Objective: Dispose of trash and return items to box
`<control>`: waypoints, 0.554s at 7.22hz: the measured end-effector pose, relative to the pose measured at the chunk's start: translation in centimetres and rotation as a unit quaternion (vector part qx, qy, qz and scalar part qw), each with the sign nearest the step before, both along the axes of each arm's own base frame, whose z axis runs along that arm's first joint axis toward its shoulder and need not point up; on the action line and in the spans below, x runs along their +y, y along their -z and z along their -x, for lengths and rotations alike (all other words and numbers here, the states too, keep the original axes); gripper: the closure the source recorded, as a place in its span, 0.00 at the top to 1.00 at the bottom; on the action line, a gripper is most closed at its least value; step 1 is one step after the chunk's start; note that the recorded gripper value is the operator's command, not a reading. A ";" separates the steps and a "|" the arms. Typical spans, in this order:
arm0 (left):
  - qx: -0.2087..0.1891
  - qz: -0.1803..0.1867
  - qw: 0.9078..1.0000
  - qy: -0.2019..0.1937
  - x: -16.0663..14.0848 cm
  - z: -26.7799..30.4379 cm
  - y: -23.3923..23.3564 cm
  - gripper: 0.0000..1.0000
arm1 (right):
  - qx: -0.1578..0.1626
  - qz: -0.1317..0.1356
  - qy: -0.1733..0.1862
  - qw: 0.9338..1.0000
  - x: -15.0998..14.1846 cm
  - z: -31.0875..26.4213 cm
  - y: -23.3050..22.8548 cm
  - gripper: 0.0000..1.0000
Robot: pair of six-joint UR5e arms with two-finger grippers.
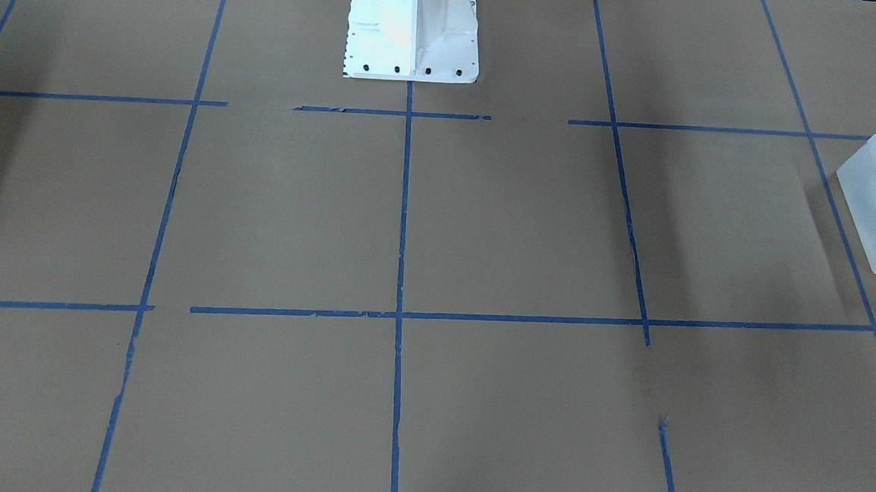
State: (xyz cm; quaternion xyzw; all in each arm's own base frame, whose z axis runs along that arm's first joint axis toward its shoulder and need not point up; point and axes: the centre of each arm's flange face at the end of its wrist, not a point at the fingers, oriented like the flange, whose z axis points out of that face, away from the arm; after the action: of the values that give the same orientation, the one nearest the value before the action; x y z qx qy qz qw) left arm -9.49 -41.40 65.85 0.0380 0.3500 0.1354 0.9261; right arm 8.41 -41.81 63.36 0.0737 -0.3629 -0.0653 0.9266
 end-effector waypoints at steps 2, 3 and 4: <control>0.001 0.005 1.000 0.000 0.7 -0.1 -0.3 1.00 | -0.001 0.000 0.000 1.000 0.0 0.0 0.0 1.00; 0.001 0.006 1.000 0.000 1.0 -0.1 -0.4 1.00 | -0.001 0.000 0.000 1.000 0.0 0.0 0.0 1.00; 0.002 0.007 1.000 0.000 1.1 -0.1 -0.5 1.00 | -0.002 -0.001 0.000 1.000 0.0 0.0 0.1 1.00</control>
State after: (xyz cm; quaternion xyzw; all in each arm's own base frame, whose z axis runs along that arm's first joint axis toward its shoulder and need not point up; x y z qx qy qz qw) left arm -9.41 -40.31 66.39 0.0315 0.3524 0.1326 0.9259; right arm 8.38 -41.81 63.29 0.0743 -0.3643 -0.0654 0.9260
